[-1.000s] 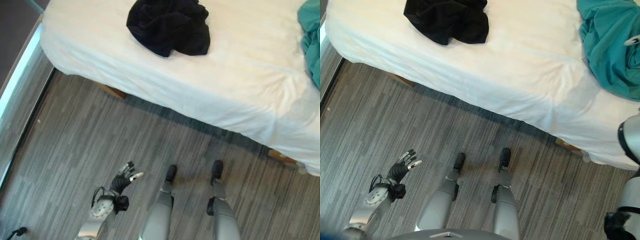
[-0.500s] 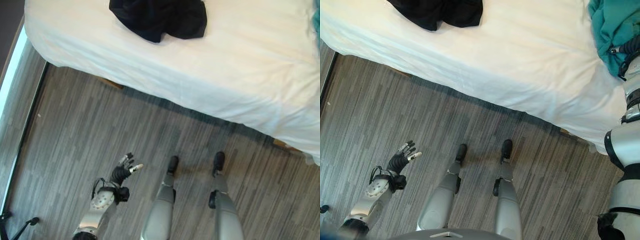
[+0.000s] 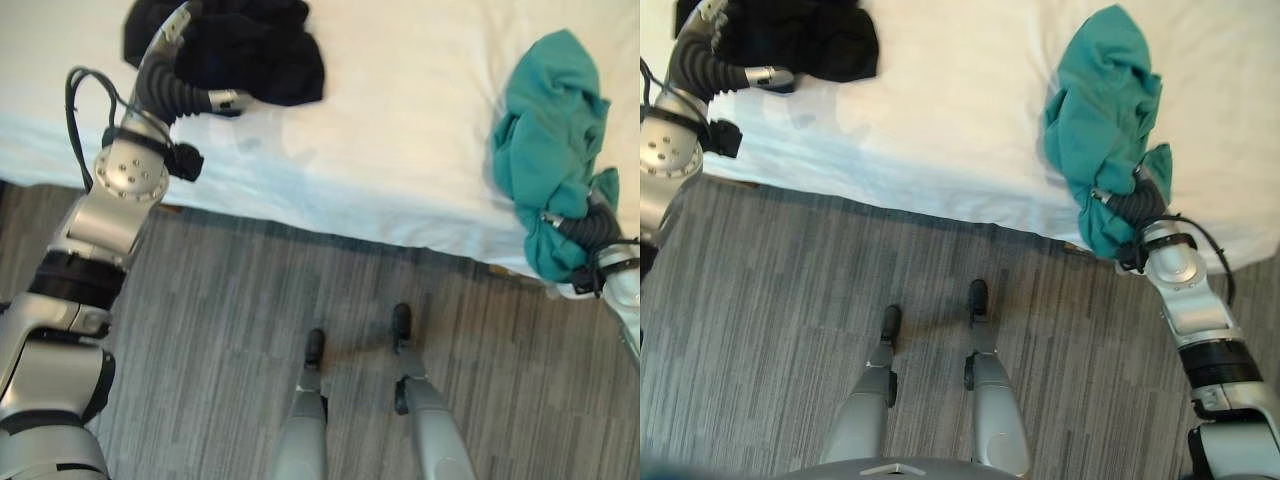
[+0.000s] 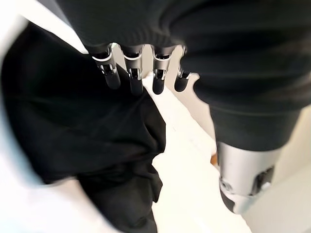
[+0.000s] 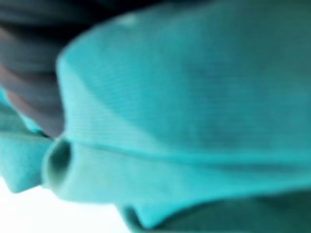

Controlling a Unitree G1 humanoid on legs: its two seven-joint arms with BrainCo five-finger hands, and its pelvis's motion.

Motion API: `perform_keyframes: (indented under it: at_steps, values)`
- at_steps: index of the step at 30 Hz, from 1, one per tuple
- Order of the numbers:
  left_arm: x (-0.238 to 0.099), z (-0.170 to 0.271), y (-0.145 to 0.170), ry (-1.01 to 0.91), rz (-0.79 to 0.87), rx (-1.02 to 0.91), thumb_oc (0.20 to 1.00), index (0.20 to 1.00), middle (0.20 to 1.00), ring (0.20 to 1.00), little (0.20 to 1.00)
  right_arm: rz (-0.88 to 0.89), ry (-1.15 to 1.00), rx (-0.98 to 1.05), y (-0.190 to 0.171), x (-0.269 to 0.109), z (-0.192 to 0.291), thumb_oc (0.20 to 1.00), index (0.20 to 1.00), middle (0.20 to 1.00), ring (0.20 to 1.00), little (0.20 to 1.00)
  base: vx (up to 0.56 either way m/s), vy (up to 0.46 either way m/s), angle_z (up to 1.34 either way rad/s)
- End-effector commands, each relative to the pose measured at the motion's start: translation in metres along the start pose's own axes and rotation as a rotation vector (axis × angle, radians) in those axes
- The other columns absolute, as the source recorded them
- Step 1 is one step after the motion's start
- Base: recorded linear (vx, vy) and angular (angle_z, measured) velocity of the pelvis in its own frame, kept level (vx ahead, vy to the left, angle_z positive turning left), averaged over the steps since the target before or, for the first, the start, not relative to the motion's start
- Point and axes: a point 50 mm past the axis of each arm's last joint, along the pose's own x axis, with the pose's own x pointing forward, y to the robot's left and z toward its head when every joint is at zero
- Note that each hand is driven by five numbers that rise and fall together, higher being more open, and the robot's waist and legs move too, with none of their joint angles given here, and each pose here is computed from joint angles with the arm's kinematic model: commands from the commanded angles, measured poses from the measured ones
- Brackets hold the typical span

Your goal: Pick up bed clothes into laundry basket.

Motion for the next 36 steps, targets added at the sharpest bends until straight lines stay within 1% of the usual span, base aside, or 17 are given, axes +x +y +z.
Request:
perform_keyframes:
  at_steps: [1, 3, 4, 6, 7, 8, 11, 13, 22, 25, 29, 30, 32, 33, 34, 35, 36]
  values:
    - [0.019, 0.002, 0.037, 0.059, 0.219, 0.158, 1.000, 1.000, 1.000, 1.000, 1.000, 0.127, 0.169, 0.045, 0.024, -0.028, -0.040, 0.200, 0.200, 0.200, 0.200, 0.200, 0.03, -0.005, -0.16]
    - [0.024, 0.004, 0.038, 0.072, 0.249, 0.149, 1.000, 1.000, 1.000, 1.000, 1.000, 0.131, 0.202, 0.067, 0.028, -0.036, -0.049, 0.200, 0.200, 0.200, 0.200, 0.200, 0.00, -0.007, -0.12]
    - [0.026, 0.000, 0.037, 0.103, 0.295, 0.091, 1.000, 1.000, 1.000, 1.000, 1.000, 0.137, 0.229, 0.084, 0.035, -0.044, -0.056, 0.200, 0.200, 0.200, 0.200, 0.200, 0.04, -0.018, -0.11]
    - [0.028, -0.013, 0.022, 0.202, 0.353, -0.122, 1.000, 1.000, 1.000, 1.000, 1.000, 0.163, 0.280, 0.096, 0.050, -0.055, -0.067, 0.200, 0.200, 0.200, 0.200, 0.200, 0.03, -0.019, -0.09]
    - [0.035, -0.002, 0.031, 0.181, 0.376, 0.015, 1.000, 1.000, 1.000, 1.000, 1.000, 0.158, 0.318, 0.096, 0.052, -0.061, -0.075, 0.200, 0.200, 0.200, 0.200, 0.200, 0.01, -0.014, -0.09]
    - [0.035, -0.006, 0.044, 0.217, 0.433, 0.046, 1.000, 1.000, 1.000, 1.000, 1.000, 0.156, 0.336, 0.091, 0.053, -0.065, -0.080, 0.200, 0.200, 0.200, 0.200, 0.200, 0.01, -0.008, -0.08]
    - [0.039, -0.001, 0.049, 0.217, 0.463, 0.040, 1.000, 1.000, 1.000, 1.000, 1.000, 0.159, 0.329, 0.084, 0.055, -0.065, -0.079, 0.200, 0.200, 0.200, 0.200, 0.200, 0.01, -0.003, -0.02]
    - [0.041, 0.007, 0.065, 0.193, 0.508, 0.157, 1.000, 1.000, 1.000, 1.000, 1.000, 0.181, 0.313, 0.076, 0.060, -0.067, -0.077, 0.200, 0.200, 0.200, 0.200, 0.200, 0.02, -0.008, 0.00]
    - [0.035, 0.019, 0.110, 0.156, 0.602, 0.418, 1.000, 1.000, 1.000, 1.000, 1.000, 0.278, 0.264, 0.058, 0.071, -0.072, -0.070, 0.200, 0.200, 0.200, 0.200, 0.200, 0.03, -0.015, 0.00]
    - [0.036, 0.025, 0.117, 0.137, 0.601, 0.503, 1.000, 1.000, 1.000, 1.000, 1.000, 0.313, 0.254, 0.049, 0.076, -0.071, -0.068, 0.200, 0.200, 0.200, 0.200, 0.200, 0.02, -0.019, 0.08]
    - [0.038, 0.029, 0.111, 0.103, 0.565, 0.520, 1.000, 1.000, 1.000, 1.000, 1.000, 0.326, 0.241, 0.062, 0.080, -0.070, -0.066, 0.200, 0.200, 0.200, 0.200, 0.200, -0.01, -0.015, 0.08]
    - [0.039, 0.027, 0.105, 0.102, 0.529, 0.533, 1.000, 1.000, 1.000, 1.000, 1.000, 0.335, 0.231, 0.061, 0.082, -0.068, -0.063, 0.200, 0.200, 0.200, 0.200, 0.200, -0.02, -0.005, 0.07]
    - [0.042, 0.029, 0.090, 0.054, 0.421, 0.428, 1.000, 1.000, 1.000, 1.000, 1.000, 0.338, 0.203, 0.072, 0.084, -0.059, -0.057, 0.200, 0.200, 0.200, 0.200, 0.200, -0.06, -0.012, 0.03]
    - [0.042, 0.029, 0.090, 0.053, 0.421, 0.429, 1.000, 1.000, 1.000, 1.000, 1.000, 0.338, 0.202, 0.072, 0.084, -0.059, -0.057, 0.200, 0.200, 0.200, 0.200, 0.200, -0.06, -0.022, 0.02]
    - [0.042, 0.029, 0.084, 0.031, 0.362, 0.428, 1.000, 1.000, 1.000, 1.000, 1.000, 0.343, 0.191, 0.076, 0.086, -0.057, -0.054, 0.200, 0.200, 0.200, 0.200, 0.200, 0.00, 0.000, 0.00]
    - [0.041, 0.024, 0.081, 0.045, 0.340, 0.426, 1.000, 1.000, 1.000, 1.000, 1.000, 0.350, 0.183, 0.078, 0.088, -0.057, -0.053, 0.200, 0.200, 0.200, 0.200, 0.200, -0.04, -0.024, 0.03]
    - [0.039, 0.010, 0.064, 0.101, 0.281, 0.387, 1.000, 1.000, 1.000, 1.000, 1.000, 0.360, 0.185, 0.079, 0.092, -0.059, -0.053, 0.200, 0.200, 0.200, 0.200, 0.200, -0.04, -0.015, 0.02]
